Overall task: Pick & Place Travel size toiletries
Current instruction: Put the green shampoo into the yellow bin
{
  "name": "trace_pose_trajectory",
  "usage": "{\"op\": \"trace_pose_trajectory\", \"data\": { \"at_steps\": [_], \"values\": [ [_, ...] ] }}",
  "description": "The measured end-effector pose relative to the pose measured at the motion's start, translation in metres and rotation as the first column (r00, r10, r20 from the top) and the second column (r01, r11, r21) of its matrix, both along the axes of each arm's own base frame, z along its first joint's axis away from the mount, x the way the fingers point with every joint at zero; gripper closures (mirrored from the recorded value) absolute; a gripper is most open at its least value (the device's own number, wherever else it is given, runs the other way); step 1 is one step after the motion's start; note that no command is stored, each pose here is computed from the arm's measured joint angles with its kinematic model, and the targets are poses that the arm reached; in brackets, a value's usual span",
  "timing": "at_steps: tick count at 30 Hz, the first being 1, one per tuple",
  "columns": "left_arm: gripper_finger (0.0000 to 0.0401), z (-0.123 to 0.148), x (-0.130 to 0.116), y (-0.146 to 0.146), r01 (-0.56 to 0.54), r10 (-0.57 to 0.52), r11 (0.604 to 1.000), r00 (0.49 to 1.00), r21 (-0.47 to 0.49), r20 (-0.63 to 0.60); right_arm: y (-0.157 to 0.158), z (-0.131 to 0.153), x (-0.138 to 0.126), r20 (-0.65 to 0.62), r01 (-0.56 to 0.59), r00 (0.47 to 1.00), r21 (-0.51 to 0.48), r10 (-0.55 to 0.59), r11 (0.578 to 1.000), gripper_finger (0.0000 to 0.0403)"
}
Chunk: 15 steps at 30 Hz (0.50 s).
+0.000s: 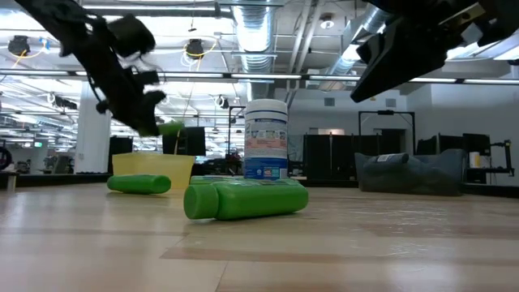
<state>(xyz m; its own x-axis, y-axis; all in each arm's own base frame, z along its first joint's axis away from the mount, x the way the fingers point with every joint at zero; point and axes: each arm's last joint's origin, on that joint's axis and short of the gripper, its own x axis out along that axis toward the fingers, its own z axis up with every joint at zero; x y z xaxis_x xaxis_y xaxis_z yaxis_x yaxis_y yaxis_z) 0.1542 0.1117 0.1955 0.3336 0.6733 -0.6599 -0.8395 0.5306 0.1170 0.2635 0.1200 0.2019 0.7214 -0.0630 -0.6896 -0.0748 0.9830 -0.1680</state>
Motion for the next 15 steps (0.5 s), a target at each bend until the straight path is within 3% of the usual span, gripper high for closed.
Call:
{"op": "trace_pose_trajectory", "data": {
  "at_steps": [6, 15],
  "values": [
    [0.0235, -0.026, 0.006, 0.012, 0.0, -0.011, 0.994, 0.995, -0.112, -0.098, 0.0, 0.0, 0.0, 0.0, 0.006, 1.0, 0.006, -0.006, 1.0, 0.0402],
    [0.0228, -0.045, 0.012, 0.015, -0.01, -0.019, 0.986, 0.985, -0.164, -0.173, 0.0, 0.0, 0.0, 0.0, 0.007, 1.0, 0.006, -0.007, 1.0, 0.0402]
  ]
}}
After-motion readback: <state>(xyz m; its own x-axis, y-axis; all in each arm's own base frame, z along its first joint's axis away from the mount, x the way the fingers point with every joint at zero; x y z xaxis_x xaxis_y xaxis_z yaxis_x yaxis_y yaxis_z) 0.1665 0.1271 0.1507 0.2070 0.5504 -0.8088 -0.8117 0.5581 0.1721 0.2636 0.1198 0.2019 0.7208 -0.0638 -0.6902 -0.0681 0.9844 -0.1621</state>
